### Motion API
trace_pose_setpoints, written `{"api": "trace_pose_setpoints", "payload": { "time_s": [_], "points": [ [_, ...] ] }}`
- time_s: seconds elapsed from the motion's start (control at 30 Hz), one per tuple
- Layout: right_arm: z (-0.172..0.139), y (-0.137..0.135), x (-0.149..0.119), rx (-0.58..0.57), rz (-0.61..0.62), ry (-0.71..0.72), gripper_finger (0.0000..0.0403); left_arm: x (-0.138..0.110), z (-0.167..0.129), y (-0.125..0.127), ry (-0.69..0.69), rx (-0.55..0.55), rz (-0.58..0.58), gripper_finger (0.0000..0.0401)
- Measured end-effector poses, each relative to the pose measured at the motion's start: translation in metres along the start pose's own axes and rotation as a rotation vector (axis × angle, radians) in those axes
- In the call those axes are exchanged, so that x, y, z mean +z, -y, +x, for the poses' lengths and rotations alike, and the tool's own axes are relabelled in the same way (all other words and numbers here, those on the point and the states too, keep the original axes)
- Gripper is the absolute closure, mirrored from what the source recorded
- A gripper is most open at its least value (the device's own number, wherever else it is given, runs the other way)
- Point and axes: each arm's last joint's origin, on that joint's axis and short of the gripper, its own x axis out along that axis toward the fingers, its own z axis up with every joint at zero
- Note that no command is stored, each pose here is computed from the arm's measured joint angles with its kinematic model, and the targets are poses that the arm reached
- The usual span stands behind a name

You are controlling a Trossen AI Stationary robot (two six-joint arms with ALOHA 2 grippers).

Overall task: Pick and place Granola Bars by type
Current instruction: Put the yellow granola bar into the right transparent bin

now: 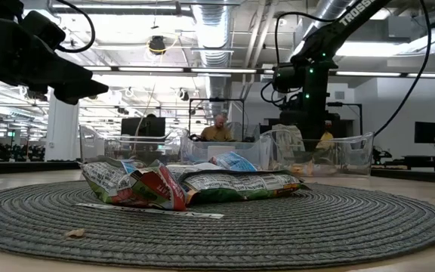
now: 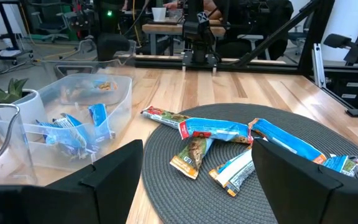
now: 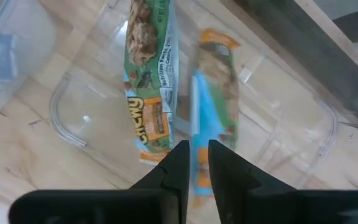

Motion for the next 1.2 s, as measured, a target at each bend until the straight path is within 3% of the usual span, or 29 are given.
{"api": "trace_pose_setpoints", "payload": {
  "time_s": [0.67, 0.97, 1.2],
  "points": [
    [-0.011, -0.020, 0.006, 0.021, -0.089, 0.057, 0.0342, 0.000, 0.000, 0.000, 0.000, 0.001, 0.000, 0.0107],
    [-0.069, -0.045, 0.007, 0.073, -0.201, 0.247, 0.0342, 0.000, 0.000, 0.000, 0.000, 0.001, 0.000, 0.0107],
    [-0.118, -0.081, -0.022, 0.128, -0.480, 0.396, 0.0342, 0.000, 0.000, 0.000, 0.000, 0.001, 0.000, 0.0107]
  ]
}}
